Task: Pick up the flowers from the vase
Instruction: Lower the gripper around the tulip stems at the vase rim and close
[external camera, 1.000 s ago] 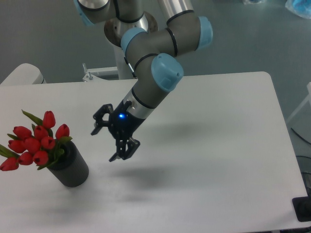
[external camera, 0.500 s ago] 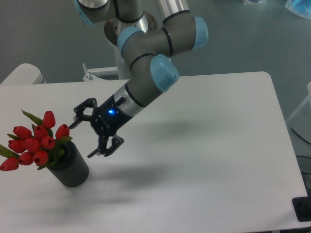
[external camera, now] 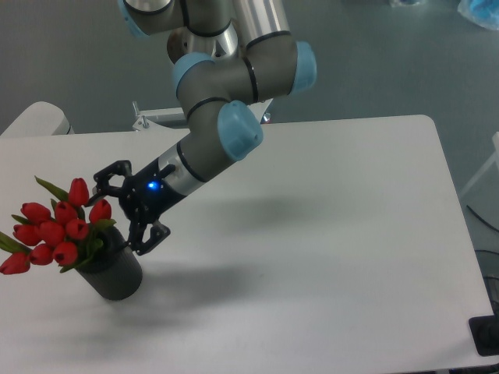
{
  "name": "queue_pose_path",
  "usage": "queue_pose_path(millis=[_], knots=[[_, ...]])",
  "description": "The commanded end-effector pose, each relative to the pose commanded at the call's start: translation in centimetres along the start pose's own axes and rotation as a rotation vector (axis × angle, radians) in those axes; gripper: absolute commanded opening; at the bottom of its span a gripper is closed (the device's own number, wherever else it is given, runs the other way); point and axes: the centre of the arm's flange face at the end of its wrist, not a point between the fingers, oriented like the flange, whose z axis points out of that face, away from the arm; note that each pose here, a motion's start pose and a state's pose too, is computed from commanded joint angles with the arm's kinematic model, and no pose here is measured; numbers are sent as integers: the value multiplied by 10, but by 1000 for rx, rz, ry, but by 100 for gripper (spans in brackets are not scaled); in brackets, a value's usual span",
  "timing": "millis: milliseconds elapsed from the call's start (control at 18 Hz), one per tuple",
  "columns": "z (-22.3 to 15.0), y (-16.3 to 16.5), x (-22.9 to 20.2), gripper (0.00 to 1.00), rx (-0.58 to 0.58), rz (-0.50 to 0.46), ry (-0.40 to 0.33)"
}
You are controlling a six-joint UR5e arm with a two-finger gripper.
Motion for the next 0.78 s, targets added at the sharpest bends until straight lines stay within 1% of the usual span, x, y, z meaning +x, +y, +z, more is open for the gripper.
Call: queue_pose_path(millis=[278, 500, 778], knots=[[7, -3, 2, 100, 56, -16, 37], [22, -2, 5, 100, 69, -20, 70], [30, 0, 3, 100, 110, -28, 100]])
